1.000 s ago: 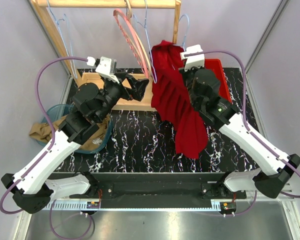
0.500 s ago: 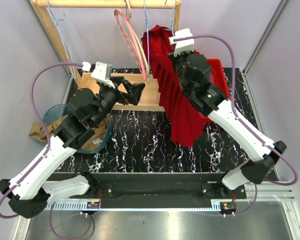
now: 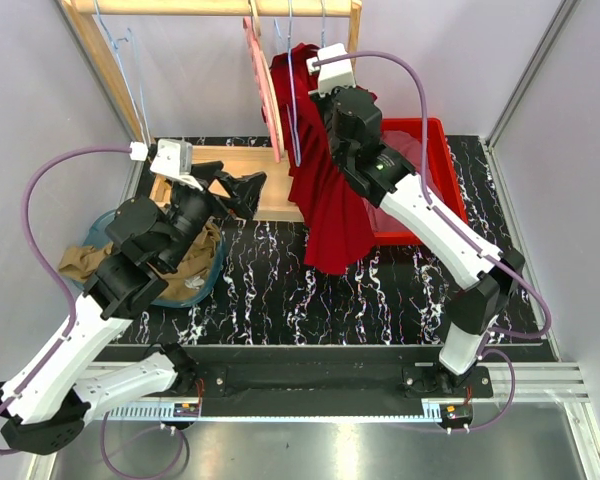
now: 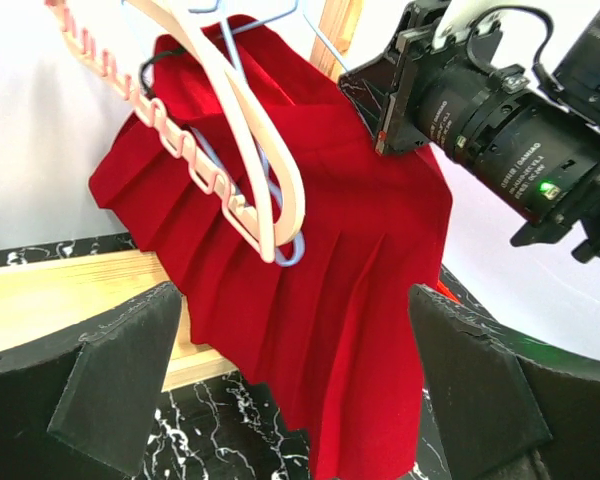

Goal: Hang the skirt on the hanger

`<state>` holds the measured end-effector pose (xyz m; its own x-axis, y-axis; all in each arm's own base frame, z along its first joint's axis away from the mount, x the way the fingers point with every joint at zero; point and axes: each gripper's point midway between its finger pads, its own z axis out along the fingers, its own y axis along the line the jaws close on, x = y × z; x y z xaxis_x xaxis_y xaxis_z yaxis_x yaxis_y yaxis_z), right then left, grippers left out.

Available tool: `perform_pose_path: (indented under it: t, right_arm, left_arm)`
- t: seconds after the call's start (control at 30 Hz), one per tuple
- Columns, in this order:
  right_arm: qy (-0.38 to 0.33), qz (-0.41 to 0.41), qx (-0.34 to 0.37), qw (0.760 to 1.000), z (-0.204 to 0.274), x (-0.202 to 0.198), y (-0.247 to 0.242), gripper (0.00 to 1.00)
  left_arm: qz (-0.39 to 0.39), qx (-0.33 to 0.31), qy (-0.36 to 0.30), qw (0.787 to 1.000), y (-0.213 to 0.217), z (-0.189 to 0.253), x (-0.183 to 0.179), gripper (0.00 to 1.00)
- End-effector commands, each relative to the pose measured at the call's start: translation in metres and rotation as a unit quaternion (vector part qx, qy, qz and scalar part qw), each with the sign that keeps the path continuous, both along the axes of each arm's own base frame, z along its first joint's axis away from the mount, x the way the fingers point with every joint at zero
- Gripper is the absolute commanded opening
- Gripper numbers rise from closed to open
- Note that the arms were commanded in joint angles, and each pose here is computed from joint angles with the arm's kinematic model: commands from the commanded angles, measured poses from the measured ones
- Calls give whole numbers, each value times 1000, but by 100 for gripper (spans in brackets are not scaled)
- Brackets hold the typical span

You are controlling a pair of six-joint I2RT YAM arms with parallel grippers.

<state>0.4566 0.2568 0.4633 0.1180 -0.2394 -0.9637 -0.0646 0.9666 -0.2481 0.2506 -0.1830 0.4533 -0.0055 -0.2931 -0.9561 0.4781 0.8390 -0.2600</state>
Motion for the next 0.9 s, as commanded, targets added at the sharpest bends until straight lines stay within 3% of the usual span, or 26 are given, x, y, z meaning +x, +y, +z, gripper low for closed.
perform_pose_path:
  t: [0.0,0.03,0.1,0.17,0.2,0.3,0.57,0.77,0.83,0.87]
  right_arm:
    - [-43,-36,91,994,52,-8,-35,0]
    - [-34,-34,92,995,48,-9,-35,0]
    - [-23,-25,102,994,45,-14,-35,23]
    - [-16,-14,115,993,46,-21,-35,41]
    - [-22,-9,126,992,56,-29,-41,58]
    - [-31,21,153,988,77,-50,-47,70]
    - [-41,83,208,974,121,-129,-89,76]
    - [63,106,228,966,59,-179,-108,78]
    - [114,106,237,959,17,-185,-104,78]
    - [114,111,251,955,14,-198,-112,78]
  left_arm:
    - [20,0,-6,1000,9,3,1,99]
    - [21,0,-6,1000,9,3,1,99]
    - [24,1,-1,1000,9,1,3,99]
    - [26,2,4,1000,9,0,3,99]
    - [30,2,7,1000,10,-1,5,99]
    - [46,1,15,999,15,-2,7,99]
    - [104,-6,49,993,40,-12,6,99]
    - [203,1,136,970,77,-62,4,99]
    - [260,21,174,950,98,-92,3,99]
    - [285,-2,196,938,105,-104,2,99]
